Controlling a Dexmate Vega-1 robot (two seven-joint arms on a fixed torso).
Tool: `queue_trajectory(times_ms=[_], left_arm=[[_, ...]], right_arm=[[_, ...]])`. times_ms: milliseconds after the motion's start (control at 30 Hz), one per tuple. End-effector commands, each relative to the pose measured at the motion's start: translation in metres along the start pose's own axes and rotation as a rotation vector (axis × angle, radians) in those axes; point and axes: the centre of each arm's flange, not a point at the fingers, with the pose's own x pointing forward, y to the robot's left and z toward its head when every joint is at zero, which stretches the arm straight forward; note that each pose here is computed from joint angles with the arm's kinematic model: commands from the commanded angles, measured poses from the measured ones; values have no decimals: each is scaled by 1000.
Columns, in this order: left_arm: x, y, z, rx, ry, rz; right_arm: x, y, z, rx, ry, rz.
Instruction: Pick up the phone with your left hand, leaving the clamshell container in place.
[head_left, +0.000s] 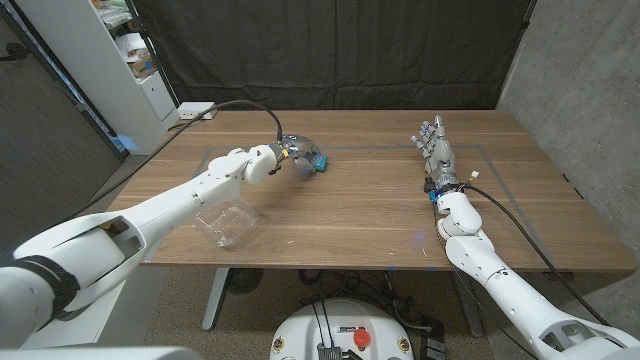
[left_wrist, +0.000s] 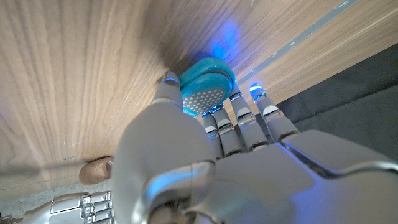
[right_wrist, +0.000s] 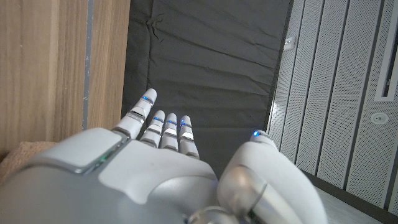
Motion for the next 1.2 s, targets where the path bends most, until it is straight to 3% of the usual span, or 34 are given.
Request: queue_trajectory(times_ms=[33, 1200], left_arm=[[-2, 11, 0, -17, 1, 25], [-22, 75, 1, -32, -19, 143]], right_arm=[[0, 1, 1, -4, -5, 0], [-3, 4, 9, -15, -18, -6]])
